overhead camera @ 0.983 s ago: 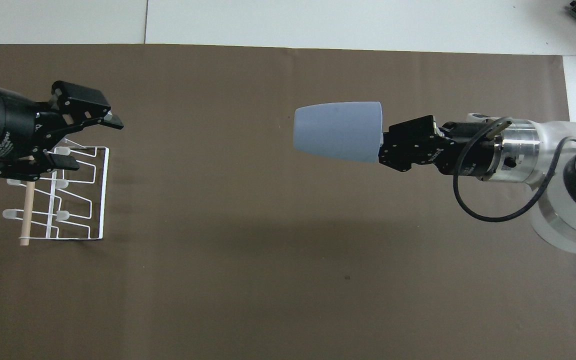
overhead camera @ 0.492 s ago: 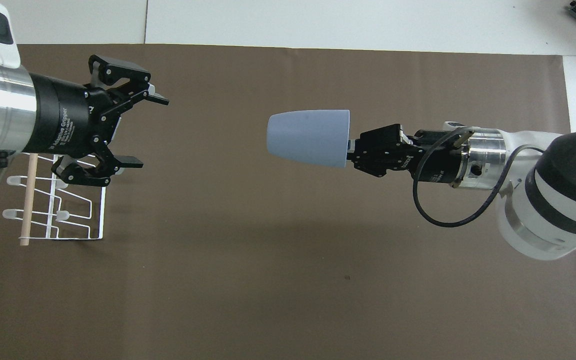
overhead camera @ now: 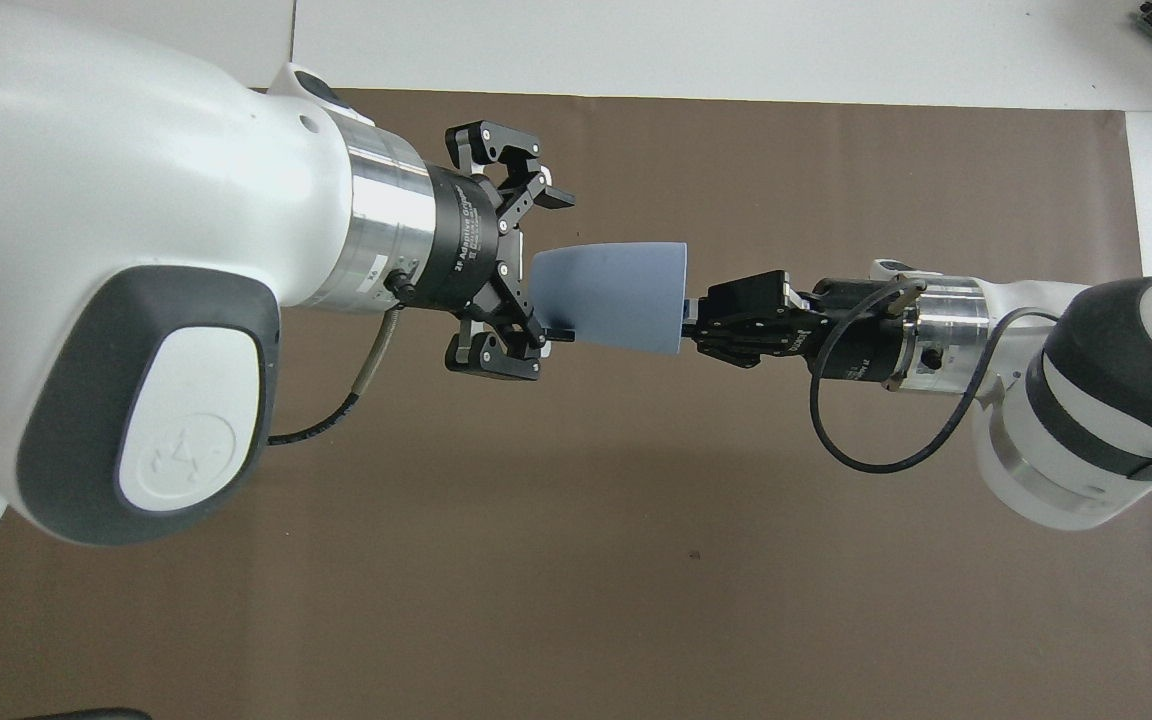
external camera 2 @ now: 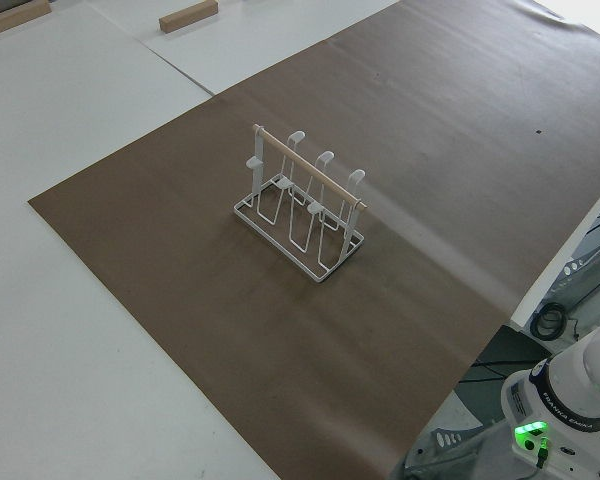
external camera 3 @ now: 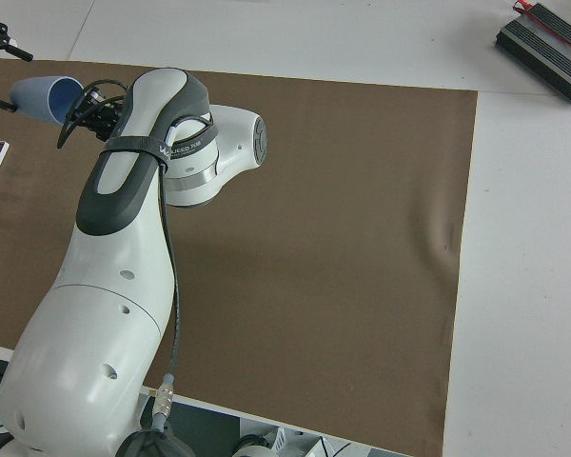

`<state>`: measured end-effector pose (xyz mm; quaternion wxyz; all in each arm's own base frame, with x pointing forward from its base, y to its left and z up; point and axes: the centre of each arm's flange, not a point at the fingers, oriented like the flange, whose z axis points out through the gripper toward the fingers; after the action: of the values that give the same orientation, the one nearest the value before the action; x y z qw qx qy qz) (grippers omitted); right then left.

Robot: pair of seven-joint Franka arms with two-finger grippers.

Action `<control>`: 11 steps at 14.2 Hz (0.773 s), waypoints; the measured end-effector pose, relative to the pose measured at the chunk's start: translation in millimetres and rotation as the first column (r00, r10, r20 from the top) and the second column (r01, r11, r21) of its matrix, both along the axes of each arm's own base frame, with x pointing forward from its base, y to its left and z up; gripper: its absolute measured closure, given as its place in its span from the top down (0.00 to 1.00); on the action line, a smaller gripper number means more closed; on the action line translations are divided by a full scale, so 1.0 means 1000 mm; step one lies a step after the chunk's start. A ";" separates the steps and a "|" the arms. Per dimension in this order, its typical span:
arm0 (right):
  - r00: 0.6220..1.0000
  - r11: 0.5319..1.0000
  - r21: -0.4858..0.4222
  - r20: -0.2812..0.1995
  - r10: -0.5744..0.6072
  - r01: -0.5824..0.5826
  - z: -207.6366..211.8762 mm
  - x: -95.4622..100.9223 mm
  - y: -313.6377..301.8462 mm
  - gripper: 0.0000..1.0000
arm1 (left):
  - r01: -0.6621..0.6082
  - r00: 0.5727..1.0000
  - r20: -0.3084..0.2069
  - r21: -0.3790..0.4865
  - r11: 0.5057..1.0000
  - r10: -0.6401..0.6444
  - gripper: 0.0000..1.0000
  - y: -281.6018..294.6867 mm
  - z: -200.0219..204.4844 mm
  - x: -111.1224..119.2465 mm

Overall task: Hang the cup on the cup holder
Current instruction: 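Close the left gripper around the cup body held by the right gripper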

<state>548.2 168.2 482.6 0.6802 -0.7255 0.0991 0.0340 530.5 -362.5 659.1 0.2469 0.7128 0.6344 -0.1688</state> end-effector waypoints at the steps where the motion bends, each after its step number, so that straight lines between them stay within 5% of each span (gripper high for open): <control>1: 1.000 1.000 0.000 0.002 0.002 -0.002 0.000 -0.001 0.002 0.05 | -0.001 1.000 -0.011 -0.003 1.000 0.001 1.00 -0.010 -0.002 -0.005; 11: 1.000 1.000 -0.005 0.020 -0.020 0.020 0.000 0.001 0.002 0.05 | -0.042 0.999 -0.020 0.004 0.999 0.042 1.00 -0.022 -0.012 -0.004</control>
<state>548.9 169.7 482.7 0.6794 -0.7267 0.0997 0.0197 526.8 -384.6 647.1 0.2425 0.6981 0.6520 -0.1695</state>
